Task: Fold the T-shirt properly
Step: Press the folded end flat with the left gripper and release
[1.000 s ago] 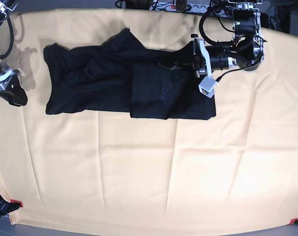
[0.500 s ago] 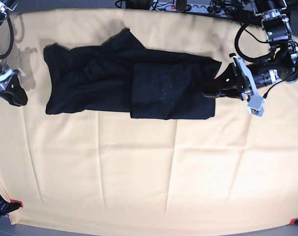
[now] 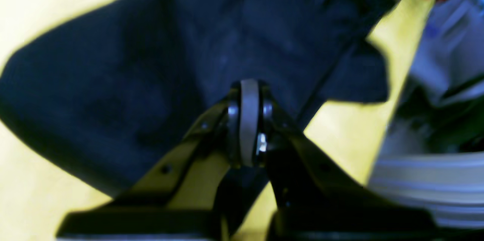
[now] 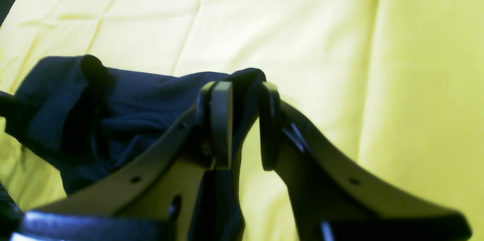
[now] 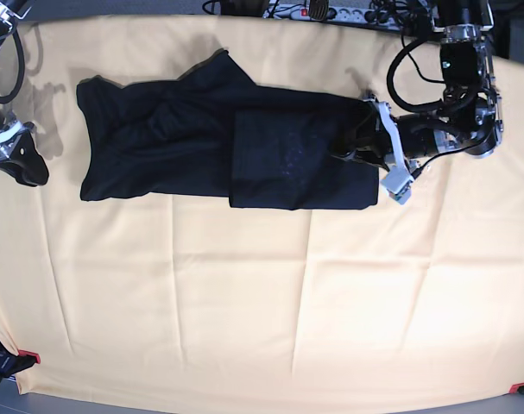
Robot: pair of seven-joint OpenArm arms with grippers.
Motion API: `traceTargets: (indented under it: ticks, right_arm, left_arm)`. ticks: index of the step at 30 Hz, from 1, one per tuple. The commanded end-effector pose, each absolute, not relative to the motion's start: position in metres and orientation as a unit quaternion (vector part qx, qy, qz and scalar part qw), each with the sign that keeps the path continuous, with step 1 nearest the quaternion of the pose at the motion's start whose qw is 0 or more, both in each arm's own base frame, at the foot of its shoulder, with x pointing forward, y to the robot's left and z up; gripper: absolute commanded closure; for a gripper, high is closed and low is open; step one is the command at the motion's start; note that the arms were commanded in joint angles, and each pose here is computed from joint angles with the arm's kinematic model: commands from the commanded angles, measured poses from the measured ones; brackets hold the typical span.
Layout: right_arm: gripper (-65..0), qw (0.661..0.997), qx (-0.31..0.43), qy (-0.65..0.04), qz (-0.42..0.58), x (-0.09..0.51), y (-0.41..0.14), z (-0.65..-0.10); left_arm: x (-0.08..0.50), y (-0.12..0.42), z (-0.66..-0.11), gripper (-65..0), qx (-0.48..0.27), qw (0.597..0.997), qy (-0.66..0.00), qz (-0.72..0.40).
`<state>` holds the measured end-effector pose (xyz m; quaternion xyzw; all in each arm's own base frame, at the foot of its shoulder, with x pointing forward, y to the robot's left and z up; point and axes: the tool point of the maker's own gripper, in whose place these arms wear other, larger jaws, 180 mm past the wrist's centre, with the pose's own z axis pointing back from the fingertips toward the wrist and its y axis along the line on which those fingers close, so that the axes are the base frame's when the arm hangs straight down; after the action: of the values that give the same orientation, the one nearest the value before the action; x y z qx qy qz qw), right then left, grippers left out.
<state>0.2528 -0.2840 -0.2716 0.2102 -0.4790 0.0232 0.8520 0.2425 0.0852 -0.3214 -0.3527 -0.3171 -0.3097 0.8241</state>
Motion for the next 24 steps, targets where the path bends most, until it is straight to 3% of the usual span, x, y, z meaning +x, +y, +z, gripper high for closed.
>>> traceTargets:
  ticks: [1, 9, 15, 24]
  right_arm:
    - [-15.7, 0.839, 0.209, -0.501, 0.033, 0.258, -0.286, -0.256]
    - [-15.9, 0.839, 0.215, -0.5, 0.026, 0.257, -0.281, -0.261]
    - [-37.9, 0.878, 0.166, -0.449, -0.022, 0.247, -0.302, -0.287]
    - [-38.2, 0.884, 0.232, -0.403, -0.047, 0.222, -0.255, -0.328]
  left_arm:
    - [0.248, 0.082, -0.314, 0.0, -0.346, 0.817, -0.331, -0.321]
    - [0.248, 0.093, -0.358, 0.0, -0.24, 0.862, -0.295, -0.336]
    - [0.239, 0.115, -0.371, 0.0, -0.204, 0.877, -0.278, -0.334]
    - [0.238, 0.117, -0.37, 0.0, -0.208, 0.879, -0.275, -0.331]
